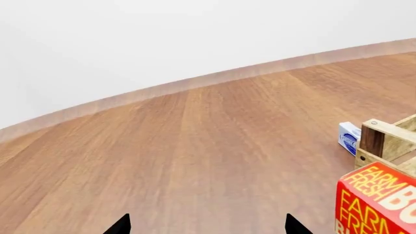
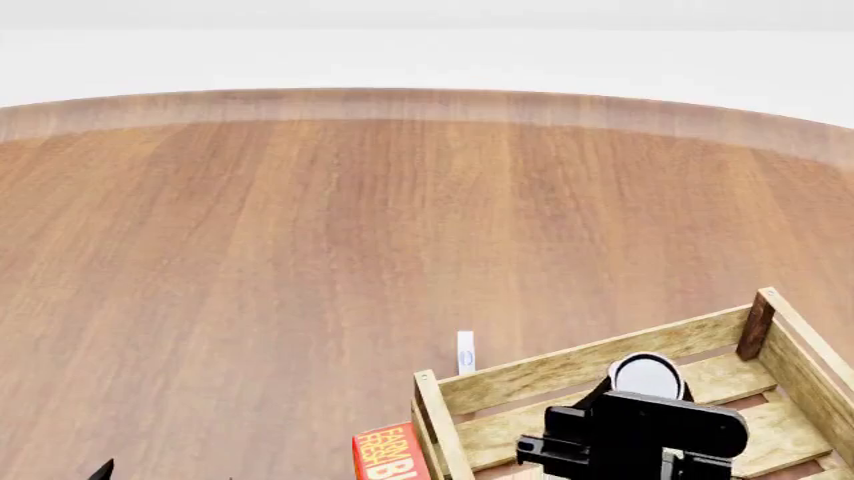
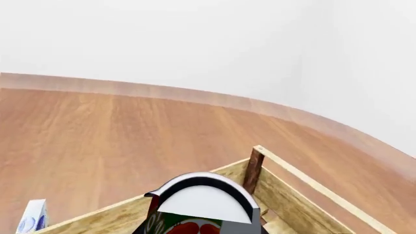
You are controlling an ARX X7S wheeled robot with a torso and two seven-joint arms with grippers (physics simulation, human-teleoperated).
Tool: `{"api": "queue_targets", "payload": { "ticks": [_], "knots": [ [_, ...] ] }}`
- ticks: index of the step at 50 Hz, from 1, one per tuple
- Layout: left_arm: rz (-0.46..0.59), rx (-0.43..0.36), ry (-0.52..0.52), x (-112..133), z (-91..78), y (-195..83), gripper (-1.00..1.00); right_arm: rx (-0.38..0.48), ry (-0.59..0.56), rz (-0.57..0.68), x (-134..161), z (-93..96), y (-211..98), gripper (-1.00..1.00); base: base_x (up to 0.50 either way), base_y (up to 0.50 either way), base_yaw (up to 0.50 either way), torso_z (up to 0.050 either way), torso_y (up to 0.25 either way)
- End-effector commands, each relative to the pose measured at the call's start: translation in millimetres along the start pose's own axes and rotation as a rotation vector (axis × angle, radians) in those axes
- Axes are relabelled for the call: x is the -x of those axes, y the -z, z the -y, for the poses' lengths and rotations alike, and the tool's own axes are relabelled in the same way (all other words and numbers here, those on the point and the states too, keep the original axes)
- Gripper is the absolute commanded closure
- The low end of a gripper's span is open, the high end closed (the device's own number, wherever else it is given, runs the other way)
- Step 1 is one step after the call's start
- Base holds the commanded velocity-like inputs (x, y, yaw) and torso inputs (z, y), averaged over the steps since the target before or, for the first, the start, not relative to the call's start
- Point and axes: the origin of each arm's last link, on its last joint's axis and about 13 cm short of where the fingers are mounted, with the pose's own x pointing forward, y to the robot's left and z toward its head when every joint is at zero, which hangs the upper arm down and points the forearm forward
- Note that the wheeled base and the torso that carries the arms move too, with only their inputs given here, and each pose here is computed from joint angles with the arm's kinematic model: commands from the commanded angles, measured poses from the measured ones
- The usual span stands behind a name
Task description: Pick up the tomato sauce, and put it in the wooden tray.
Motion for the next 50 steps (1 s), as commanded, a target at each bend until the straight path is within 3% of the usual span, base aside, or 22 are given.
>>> {"api": "queue_targets", "payload": {
  "ticks": [1, 16, 50],
  "knots": [
    [0.025, 0.049, -0.024, -1, -0.1, -5, -1.00, 0.008, 0.035, -0.039, -28, -2.9, 2, 1.00, 0.00, 0.00, 0.00, 0.000, 0.000],
    [0.022, 0.049, -0.026, -2, -1.2, -2, -1.00, 0.003, 0.085, -0.090, -42, -0.1, 15, 1.00, 0.00, 0.00, 0.00, 0.000, 0.001],
    [0.024, 0.051, -0.028, -2, -0.5, -5, -1.00, 0.011, 0.062, -0.218, -53, -4.0, 31, 1.00, 0.00, 0.00, 0.00, 0.000, 0.000]
  ]
}}
